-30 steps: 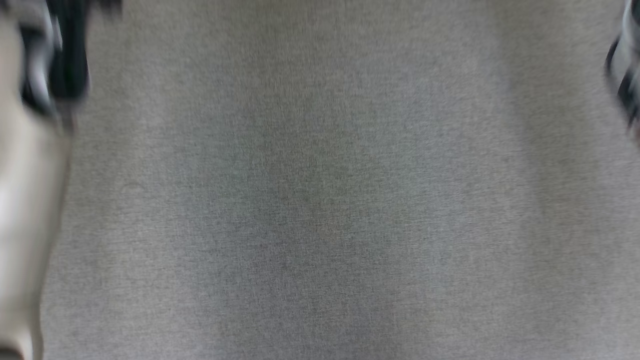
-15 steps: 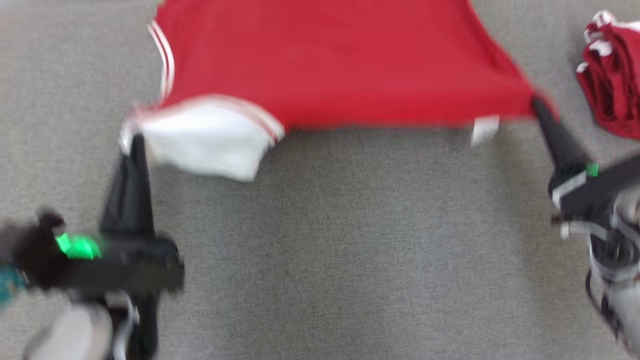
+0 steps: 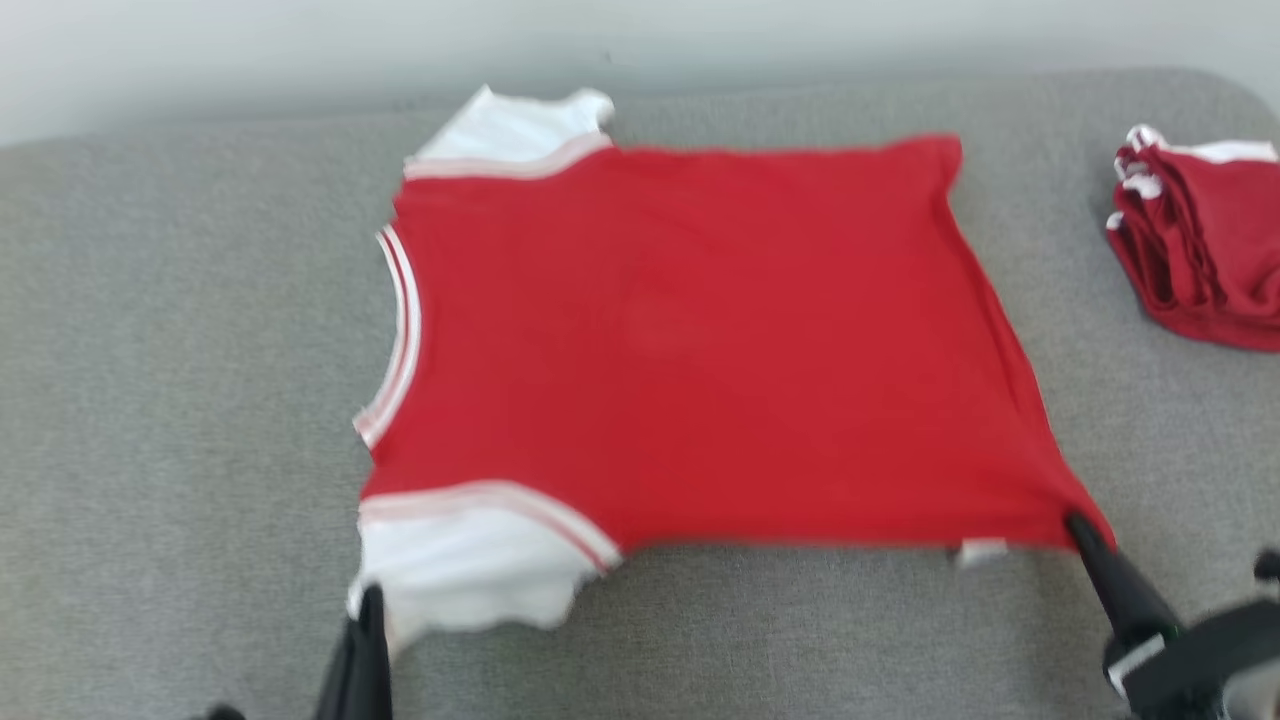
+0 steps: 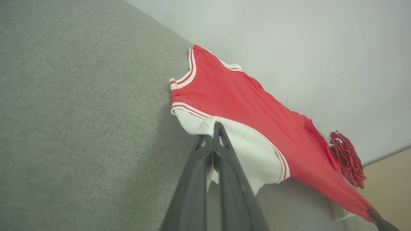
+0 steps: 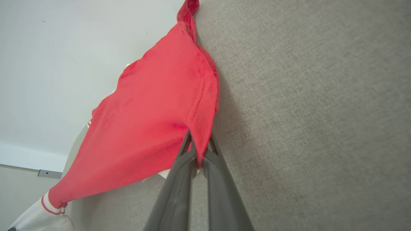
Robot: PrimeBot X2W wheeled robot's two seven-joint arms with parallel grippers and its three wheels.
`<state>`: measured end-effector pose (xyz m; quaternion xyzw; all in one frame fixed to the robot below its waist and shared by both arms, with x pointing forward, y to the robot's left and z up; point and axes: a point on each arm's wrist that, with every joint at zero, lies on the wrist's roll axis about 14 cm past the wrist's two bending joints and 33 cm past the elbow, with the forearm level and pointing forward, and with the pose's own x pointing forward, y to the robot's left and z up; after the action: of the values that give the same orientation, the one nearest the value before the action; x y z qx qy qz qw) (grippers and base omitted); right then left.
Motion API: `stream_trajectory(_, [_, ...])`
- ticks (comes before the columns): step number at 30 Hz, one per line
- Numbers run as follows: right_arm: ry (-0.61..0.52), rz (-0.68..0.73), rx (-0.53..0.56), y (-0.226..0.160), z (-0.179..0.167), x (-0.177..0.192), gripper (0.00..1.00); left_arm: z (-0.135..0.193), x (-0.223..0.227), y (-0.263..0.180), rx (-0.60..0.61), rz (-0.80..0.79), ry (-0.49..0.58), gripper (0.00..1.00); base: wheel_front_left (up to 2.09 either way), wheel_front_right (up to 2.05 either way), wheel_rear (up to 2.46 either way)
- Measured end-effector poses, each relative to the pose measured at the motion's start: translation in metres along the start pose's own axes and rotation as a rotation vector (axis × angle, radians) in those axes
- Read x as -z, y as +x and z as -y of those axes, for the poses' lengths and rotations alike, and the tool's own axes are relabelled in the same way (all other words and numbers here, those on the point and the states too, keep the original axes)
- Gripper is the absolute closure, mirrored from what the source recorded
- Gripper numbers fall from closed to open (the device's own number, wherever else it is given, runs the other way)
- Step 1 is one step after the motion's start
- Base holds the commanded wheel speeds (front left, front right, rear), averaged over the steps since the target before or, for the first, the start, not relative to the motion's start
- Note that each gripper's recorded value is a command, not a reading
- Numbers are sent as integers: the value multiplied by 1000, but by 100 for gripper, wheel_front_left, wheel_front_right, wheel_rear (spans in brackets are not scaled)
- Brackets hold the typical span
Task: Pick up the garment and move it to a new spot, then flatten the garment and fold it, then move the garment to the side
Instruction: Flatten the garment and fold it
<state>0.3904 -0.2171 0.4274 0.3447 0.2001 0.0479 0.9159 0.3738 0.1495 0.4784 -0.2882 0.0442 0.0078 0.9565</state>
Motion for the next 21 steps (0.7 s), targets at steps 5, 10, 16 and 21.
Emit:
stream_trajectory(5, [-21, -44, 60, -29, 17, 20, 100, -8, 16, -31, -39, -47, -19, 100, 0, 0, 0])
stream_trajectory(10, [-36, -80, 102, -50, 28, 32, 100, -14, 30, -55, -58, -94, -21, 100, 0, 0, 0])
stream_trajectory(16, [-21, -87, 110, -51, 23, 38, 100, -12, 32, -53, -35, -104, -17, 100, 0, 0, 0])
stream_trajectory(21, [16, -77, 76, -38, 6, 35, 100, 7, 18, -25, 68, -70, 34, 100, 0, 0, 0])
